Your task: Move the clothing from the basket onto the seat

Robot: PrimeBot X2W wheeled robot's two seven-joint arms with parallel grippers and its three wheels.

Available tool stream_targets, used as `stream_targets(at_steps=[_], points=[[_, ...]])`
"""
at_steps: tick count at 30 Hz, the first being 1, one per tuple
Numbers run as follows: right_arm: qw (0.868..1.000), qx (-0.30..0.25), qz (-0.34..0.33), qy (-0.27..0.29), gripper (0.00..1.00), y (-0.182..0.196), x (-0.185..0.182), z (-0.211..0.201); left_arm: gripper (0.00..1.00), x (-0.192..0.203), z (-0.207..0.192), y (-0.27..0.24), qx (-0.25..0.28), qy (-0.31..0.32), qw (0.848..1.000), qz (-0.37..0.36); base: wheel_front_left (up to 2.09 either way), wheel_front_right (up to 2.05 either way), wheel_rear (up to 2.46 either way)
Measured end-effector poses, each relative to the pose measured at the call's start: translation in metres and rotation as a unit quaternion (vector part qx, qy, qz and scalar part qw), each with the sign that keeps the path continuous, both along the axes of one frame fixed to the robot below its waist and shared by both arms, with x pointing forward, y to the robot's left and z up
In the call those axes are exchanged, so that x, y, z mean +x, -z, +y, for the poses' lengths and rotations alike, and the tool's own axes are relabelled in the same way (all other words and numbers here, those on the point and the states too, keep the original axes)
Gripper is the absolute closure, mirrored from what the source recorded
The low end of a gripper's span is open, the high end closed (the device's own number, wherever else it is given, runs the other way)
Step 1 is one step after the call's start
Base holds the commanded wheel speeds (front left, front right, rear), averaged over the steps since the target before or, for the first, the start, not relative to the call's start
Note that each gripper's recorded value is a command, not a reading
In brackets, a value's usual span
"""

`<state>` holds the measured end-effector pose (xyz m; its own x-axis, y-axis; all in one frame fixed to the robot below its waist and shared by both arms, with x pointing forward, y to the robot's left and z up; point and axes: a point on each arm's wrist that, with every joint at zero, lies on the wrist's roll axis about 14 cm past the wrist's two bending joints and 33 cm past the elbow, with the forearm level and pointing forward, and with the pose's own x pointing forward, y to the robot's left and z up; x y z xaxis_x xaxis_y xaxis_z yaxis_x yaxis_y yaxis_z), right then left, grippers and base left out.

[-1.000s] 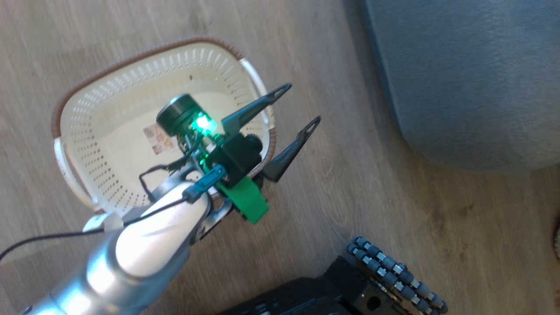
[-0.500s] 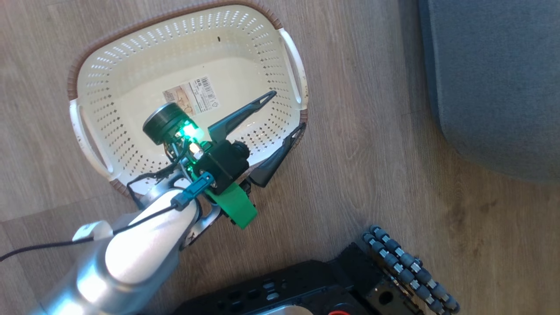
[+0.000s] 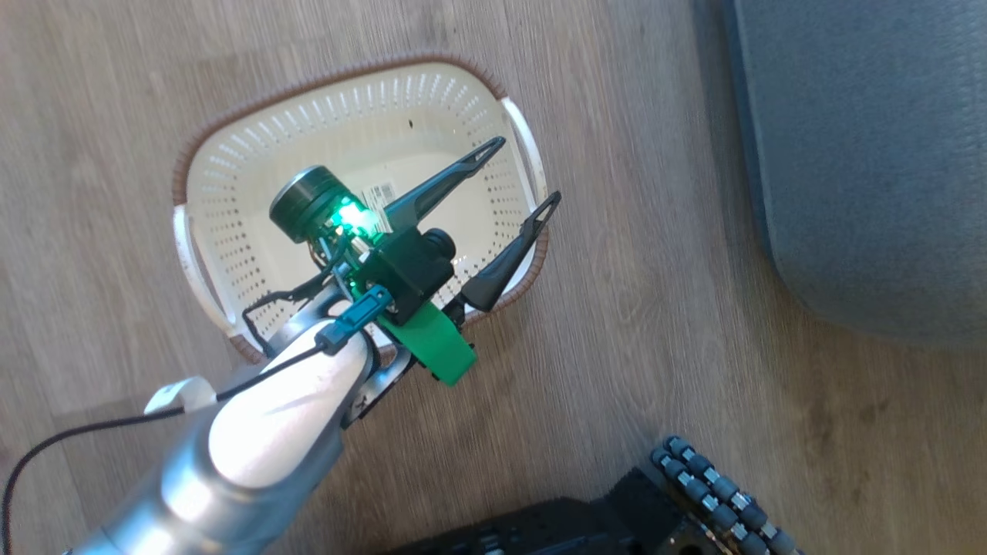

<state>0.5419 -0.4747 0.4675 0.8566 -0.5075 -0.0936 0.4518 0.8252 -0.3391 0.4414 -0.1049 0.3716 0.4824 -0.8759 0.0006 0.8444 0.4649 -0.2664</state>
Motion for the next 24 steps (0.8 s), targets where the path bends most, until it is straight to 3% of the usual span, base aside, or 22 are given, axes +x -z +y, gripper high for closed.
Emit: stream_targets(at_steps=[7, 12, 21, 24], points=[[0.998, 0.014, -0.053, -0.043, 0.00, -0.033, -0.020, 0.021, 0.00, 0.003, 0.004, -0.032, -0.002, -0.025, 0.999, -0.022, 0.00, 0.00, 0.00], [0.991, 0.037, -0.092, -0.092, 0.00, -0.048, -0.029, 0.061, 0.00, 0.008, 0.016, -0.054, 0.000, -0.061, 0.998, -0.035, 0.00, 0.00, 0.00], [0.958, 0.072, -0.174, -0.216, 0.00, -0.092, -0.026, 0.170, 0.00, 0.018, 0.066, -0.086, 0.013, -0.162, 0.985, -0.049, 0.00, 0.00, 0.00], [0.946, 0.092, -0.176, -0.255, 0.00, -0.090, -0.034, 0.207, 0.00, 0.018, 0.089, -0.095, 0.018, -0.204, 0.978, -0.050, 0.00, 0.00, 0.00]])
